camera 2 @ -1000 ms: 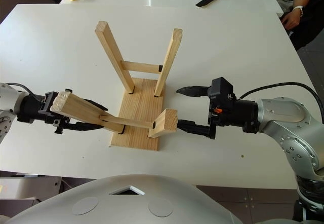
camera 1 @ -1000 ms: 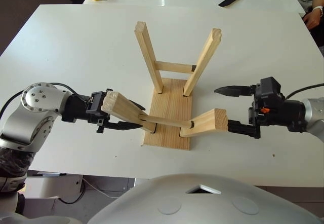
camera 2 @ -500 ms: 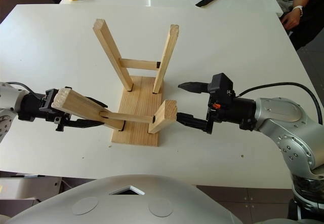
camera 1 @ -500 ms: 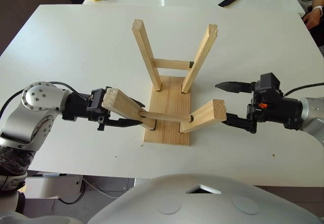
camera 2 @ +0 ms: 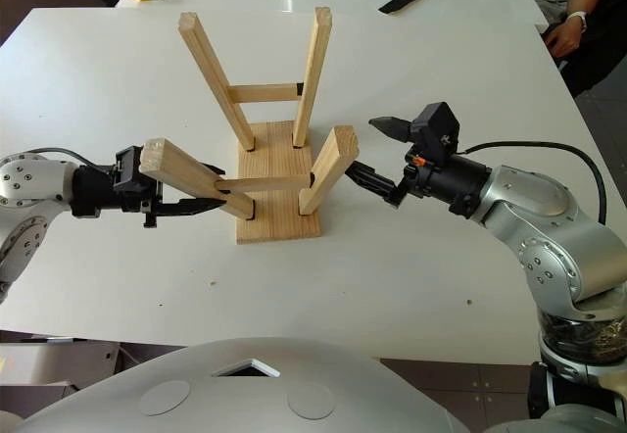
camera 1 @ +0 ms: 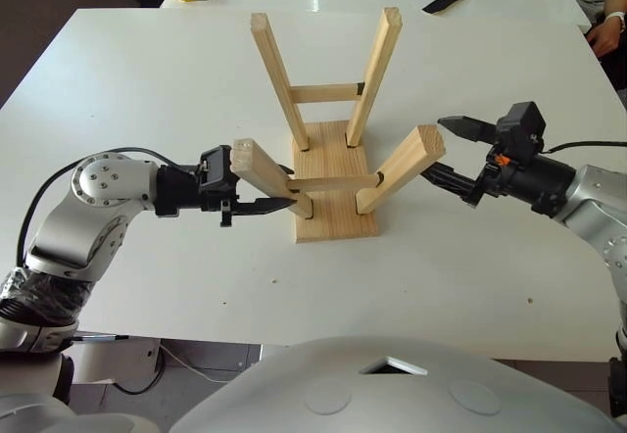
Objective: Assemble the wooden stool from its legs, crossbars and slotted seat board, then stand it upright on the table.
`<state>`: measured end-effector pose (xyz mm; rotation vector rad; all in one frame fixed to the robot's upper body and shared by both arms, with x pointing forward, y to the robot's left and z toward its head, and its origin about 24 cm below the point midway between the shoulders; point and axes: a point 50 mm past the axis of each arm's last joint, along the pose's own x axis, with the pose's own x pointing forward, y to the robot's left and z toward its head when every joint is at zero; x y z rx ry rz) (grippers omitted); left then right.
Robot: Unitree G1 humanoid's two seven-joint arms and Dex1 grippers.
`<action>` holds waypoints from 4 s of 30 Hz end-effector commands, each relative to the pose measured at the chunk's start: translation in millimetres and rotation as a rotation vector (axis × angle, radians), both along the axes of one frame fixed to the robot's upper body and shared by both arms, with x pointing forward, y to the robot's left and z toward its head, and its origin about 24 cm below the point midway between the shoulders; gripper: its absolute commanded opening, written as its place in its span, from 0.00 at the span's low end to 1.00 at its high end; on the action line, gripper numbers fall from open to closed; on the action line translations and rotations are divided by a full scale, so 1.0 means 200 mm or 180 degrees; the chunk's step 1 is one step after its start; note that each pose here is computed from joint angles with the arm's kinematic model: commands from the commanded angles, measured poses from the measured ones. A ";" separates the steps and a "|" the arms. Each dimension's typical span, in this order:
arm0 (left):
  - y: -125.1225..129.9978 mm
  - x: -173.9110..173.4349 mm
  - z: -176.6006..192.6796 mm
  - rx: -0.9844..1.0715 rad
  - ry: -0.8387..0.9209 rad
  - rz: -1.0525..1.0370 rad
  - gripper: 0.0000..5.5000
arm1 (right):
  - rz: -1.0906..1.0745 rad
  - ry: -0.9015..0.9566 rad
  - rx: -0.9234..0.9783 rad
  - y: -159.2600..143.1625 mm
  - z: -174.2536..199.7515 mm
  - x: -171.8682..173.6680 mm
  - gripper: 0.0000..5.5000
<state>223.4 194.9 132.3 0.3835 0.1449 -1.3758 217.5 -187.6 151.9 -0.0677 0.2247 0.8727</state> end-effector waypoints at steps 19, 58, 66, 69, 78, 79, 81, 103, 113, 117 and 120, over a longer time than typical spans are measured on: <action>0.08 0.05 -0.28 0.1059 0.0690 0.0589 0.37 | -0.0348 -0.1671 0.1186 0.28 0.57 -0.02 0.67; 0.00 0.10 -0.26 0.0982 0.0645 0.0626 0.37 | -0.0556 -0.0292 0.1105 0.69 0.07 -0.02 0.53; -0.01 0.10 -0.27 0.0968 0.0656 0.0614 0.37 | -0.0607 0.0099 0.0468 0.68 -0.18 -0.02 0.53; -0.02 0.10 -0.26 0.0962 0.0653 0.0599 0.37 | -0.0620 0.0217 0.0367 0.68 -0.24 -0.02 0.53; -0.02 0.09 -0.26 0.0964 0.0662 0.0615 0.37 | -0.0565 -0.0193 0.1027 0.70 0.00 0.00 0.53; -0.02 0.09 -0.26 0.0965 0.0665 0.0615 0.37 | -0.0551 -0.0303 0.1199 0.70 0.06 0.00 0.53; -0.01 0.09 -0.27 0.0967 0.0669 0.0621 0.37 | -0.0536 -0.0498 0.1455 0.70 0.16 0.00 0.53; -0.02 0.11 -0.26 0.1006 0.0653 0.0583 0.37 | -0.0645 -0.0115 0.0854 0.71 -0.11 0.01 0.53; 0.00 0.11 -0.28 0.0987 0.0673 0.0679 0.37 | -0.0278 -0.0784 0.2376 0.63 0.42 0.00 0.53; 0.01 0.11 -0.28 0.1008 0.0696 0.0679 0.37 | -0.0192 -0.1070 0.2738 0.51 0.62 0.01 0.53; 0.01 0.12 -0.29 0.1016 0.0700 0.0686 0.37 | -0.0299 -0.1153 0.2542 0.46 0.63 0.04 0.53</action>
